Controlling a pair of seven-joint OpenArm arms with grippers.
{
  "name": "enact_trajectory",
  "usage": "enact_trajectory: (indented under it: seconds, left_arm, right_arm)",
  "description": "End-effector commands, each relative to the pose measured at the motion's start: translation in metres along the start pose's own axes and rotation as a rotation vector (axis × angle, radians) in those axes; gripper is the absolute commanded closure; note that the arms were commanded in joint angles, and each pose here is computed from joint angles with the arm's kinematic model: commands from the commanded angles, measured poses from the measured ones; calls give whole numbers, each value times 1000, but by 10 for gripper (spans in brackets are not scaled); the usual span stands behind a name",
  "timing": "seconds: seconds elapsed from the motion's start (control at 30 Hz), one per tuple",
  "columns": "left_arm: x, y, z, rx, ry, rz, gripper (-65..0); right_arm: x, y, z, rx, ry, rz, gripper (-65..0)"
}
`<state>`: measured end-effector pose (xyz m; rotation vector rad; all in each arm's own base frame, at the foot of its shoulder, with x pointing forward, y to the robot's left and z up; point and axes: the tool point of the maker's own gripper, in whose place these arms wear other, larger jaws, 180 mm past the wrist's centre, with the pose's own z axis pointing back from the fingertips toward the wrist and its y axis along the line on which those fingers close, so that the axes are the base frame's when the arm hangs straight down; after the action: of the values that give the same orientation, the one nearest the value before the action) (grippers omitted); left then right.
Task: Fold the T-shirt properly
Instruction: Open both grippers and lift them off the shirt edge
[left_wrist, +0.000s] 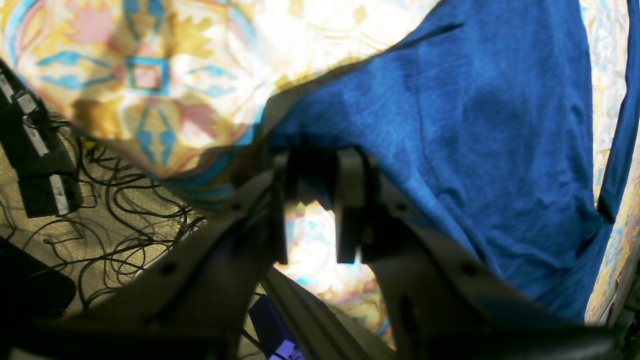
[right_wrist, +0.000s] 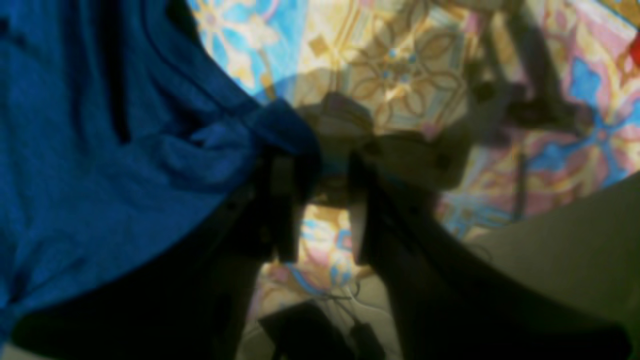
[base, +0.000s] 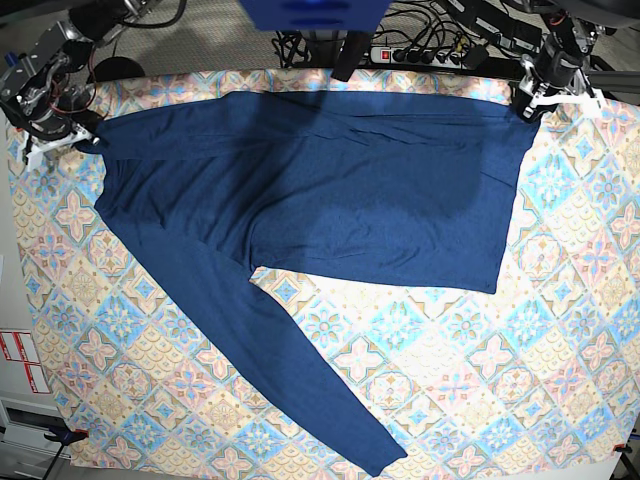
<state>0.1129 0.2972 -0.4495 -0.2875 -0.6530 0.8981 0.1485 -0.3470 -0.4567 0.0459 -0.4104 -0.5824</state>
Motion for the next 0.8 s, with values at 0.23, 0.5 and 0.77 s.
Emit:
enact_trajectory:
  seconds: [0.23,0.5,0.77]
  left_arm:
    - [9,0,5,-2,-21,-15,-133]
    - [2,-1,4,-4,24,-15,-255]
    - [-4,6,8,13,36,-10,-309]
  right_arm:
    - [11,-1,5,-4,-36,5,-158]
    - [4,0,4,-3,3,5,-160]
    - [3,-1,4,-3,8,4,-263]
